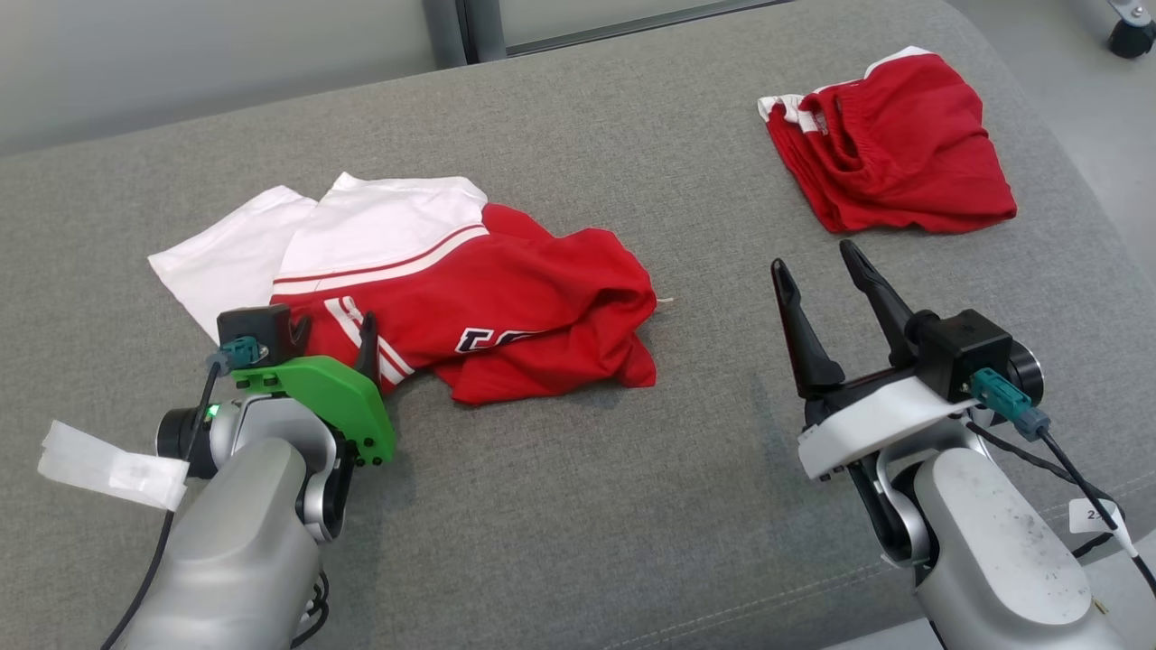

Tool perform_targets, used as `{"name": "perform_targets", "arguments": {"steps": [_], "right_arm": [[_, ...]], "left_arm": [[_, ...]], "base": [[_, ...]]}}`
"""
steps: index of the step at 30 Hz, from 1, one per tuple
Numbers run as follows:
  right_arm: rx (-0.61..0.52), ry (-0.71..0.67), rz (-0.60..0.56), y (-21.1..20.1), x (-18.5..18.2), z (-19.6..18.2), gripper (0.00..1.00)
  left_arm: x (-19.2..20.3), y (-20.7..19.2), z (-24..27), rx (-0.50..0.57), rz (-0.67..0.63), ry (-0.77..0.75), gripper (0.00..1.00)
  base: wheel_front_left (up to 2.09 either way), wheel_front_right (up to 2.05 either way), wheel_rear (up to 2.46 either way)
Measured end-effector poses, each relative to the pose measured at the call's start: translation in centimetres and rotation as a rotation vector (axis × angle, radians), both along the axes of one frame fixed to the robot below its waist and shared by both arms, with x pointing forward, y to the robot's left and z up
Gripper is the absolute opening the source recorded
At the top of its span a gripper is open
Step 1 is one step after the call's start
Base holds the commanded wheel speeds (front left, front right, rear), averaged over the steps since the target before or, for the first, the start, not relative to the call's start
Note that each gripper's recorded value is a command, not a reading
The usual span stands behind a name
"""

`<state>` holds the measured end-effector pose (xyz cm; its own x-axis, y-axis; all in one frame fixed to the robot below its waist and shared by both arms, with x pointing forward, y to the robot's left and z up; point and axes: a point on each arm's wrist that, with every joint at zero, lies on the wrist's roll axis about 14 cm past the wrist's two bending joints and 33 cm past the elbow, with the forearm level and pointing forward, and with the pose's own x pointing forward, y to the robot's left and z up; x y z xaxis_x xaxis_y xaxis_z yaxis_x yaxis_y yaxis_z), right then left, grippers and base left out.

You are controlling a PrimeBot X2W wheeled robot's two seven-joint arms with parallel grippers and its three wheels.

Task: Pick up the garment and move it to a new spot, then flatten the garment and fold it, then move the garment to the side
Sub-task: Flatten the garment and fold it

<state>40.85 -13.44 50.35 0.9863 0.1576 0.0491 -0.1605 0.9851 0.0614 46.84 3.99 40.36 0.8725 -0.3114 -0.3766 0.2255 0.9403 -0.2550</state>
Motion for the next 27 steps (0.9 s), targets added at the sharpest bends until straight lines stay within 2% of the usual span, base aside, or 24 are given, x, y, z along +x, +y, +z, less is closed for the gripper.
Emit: {"name": "perform_targets", "arguments": {"steps": [6,9,12,14,15,16,17,27], "right_arm": [[-0.001,-0.001,0.005,0.2,0.2,0.0,1.00],[-0.003,-0.007,0.009,0.2,0.4,0.2,1.00],[-0.003,-0.002,0.011,0.3,0.4,0.0,1.00],[-0.003,0.002,0.010,0.3,0.4,-0.1,1.00],[-0.003,0.003,0.010,0.3,0.4,-0.1,1.00],[-0.003,0.005,0.008,0.2,0.4,-0.2,1.00],[-0.004,0.006,0.007,0.2,0.4,-0.2,1.00],[-0.008,0.015,-0.006,-0.3,0.8,-0.6,1.00]], "left_arm": [[0.7,0.4,-0.2,0.022,0.012,0.016,0.98],[0.6,0.9,-0.9,0.043,0.021,0.042,0.70],[0.2,1.5,-1.9,0.062,0.032,0.080,0.48],[0.1,1.9,-2.4,0.068,0.043,0.100,0.37],[0.1,2.1,-2.6,0.071,0.050,0.108,0.27],[0.2,2.4,-2.7,0.076,0.056,0.113,0.09],[0.3,2.5,-2.8,0.077,0.061,0.113,0.00],[3.7,0.9,2.7,0.004,0.067,-0.088,0.00]], "base": [[0.00,0.00,0.00],[0.00,0.00,0.00],[0.00,0.00,0.00],[0.00,0.00,0.00],[0.00,0.00,0.00],[0.00,0.00,0.00],[0.00,0.00,0.00],[0.00,0.00,0.00]]}}
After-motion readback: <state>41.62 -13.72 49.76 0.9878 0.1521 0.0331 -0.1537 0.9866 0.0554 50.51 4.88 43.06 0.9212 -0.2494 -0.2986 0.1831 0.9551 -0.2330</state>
